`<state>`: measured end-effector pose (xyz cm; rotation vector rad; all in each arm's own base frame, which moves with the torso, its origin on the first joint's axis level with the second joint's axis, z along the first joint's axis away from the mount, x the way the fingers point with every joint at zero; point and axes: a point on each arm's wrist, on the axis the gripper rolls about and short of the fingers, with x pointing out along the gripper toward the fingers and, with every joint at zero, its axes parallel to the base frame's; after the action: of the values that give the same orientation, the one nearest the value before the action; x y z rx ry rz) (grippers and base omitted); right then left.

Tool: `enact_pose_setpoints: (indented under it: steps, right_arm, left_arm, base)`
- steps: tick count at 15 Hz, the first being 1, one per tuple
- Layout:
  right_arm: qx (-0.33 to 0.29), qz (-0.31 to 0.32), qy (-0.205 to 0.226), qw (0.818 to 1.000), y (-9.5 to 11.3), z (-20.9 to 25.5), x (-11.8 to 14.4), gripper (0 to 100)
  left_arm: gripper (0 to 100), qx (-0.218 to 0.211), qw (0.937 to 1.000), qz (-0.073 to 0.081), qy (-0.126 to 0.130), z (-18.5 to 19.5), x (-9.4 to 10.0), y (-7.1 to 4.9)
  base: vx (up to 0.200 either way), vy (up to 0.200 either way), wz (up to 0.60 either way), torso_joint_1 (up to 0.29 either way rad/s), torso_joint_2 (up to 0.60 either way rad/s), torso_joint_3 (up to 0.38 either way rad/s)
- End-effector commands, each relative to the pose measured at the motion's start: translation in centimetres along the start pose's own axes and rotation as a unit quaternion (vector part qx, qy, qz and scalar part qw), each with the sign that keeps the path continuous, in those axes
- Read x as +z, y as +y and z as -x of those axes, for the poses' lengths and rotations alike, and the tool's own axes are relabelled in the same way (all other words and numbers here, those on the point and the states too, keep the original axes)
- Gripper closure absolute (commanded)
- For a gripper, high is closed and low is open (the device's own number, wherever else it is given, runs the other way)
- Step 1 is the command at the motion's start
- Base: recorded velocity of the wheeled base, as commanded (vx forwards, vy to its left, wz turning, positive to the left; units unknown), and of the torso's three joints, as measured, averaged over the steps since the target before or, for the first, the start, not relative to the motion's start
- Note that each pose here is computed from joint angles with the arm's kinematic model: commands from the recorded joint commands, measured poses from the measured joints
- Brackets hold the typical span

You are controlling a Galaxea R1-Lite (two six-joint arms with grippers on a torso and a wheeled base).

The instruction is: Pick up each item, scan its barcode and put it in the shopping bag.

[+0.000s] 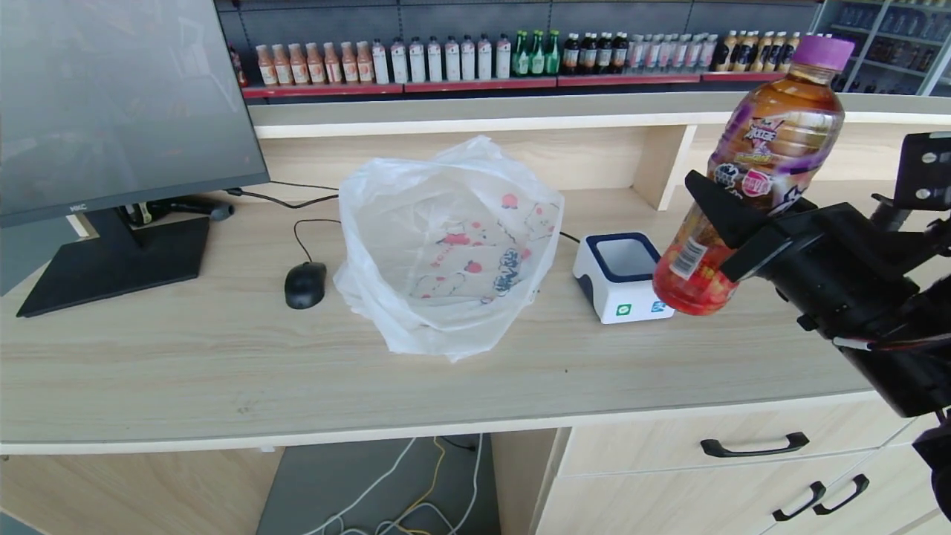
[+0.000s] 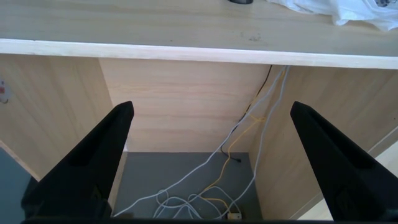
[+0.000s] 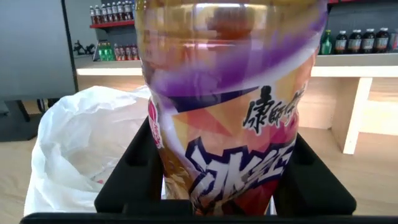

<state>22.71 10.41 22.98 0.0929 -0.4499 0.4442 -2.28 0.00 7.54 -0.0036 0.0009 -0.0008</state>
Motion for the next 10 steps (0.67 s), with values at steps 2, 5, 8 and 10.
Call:
enact_pose_setpoints:
  steps: [2, 5, 8, 10]
  right_arm:
    - [0.003, -0.007, 0.008, 1.0, 0.1, 0.2, -0.4, 100]
    - [0.025, 0.023, -0.008, 0.999, 0.2, -0.7, -0.1, 100]
    - [0.028, 0.028, -0.013, 0.999, 0.2, -1.7, -0.4, 100]
    - [0.026, 0.028, -0.018, 0.999, 0.2, -2.2, -0.4, 100]
  left_arm:
    - [0, 0.0, 1.0, 0.0, 0.0, 0.0, 0.0, 0.0]
    - [0, 0.0, 1.0, 0.0, 0.0, 0.0, 0.0, 0.0]
    - [0, 0.0, 1.0, 0.001, 0.0, 0.0, 0.0, 0.0]
    - [0, 0.0, 1.0, 0.001, 0.0, 0.0, 0.0, 0.0]
  base:
    - [0.0, 0.2, 0.0, 0.017, 0.01, 0.002]
    - [0.0, 0.2, 0.0, 0.007, 0.0, 0.004]
    - [0.0, 0.2, 0.0, 0.004, 0.0, 0.002]
    - [0.0, 0.2, 0.0, 0.012, 0.0, 0.0]
